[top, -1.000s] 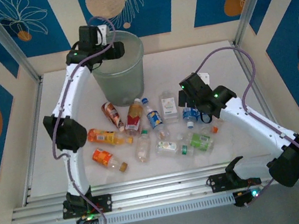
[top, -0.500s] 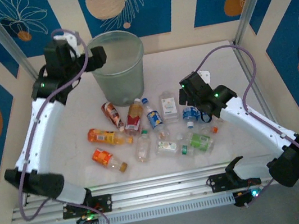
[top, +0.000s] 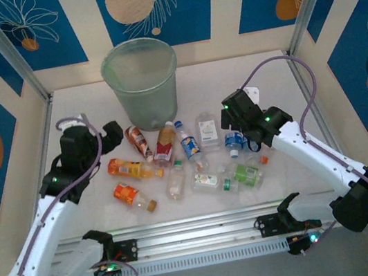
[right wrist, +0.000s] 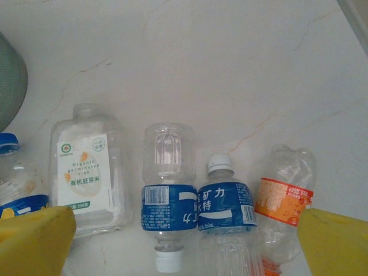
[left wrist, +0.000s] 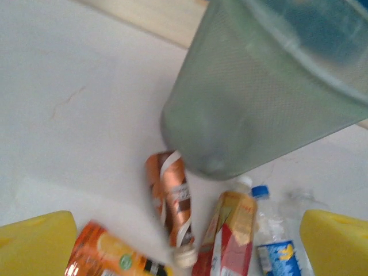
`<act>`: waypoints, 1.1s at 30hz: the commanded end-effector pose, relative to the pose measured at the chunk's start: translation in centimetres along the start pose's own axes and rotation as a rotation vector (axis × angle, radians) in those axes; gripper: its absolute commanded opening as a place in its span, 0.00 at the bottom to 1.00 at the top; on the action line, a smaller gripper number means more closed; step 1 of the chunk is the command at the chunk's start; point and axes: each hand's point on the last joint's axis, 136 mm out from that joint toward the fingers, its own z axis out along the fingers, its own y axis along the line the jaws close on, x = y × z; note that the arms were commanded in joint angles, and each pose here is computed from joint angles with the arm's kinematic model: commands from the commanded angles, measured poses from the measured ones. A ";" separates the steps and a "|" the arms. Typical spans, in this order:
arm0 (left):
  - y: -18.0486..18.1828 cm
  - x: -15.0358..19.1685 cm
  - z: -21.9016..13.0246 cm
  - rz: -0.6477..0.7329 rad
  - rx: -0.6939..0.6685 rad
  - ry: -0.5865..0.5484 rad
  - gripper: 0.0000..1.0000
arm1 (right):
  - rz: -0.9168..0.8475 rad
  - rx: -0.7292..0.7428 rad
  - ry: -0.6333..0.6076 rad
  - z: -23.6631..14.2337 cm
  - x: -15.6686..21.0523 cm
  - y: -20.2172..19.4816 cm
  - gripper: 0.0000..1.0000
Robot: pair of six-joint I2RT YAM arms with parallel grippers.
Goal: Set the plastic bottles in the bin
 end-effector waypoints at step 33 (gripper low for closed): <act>9.1 20.2 0.8 -0.344 -0.248 0.457 0.92 | 0.061 0.001 0.020 1.1 0.2 0.1 0.99</act>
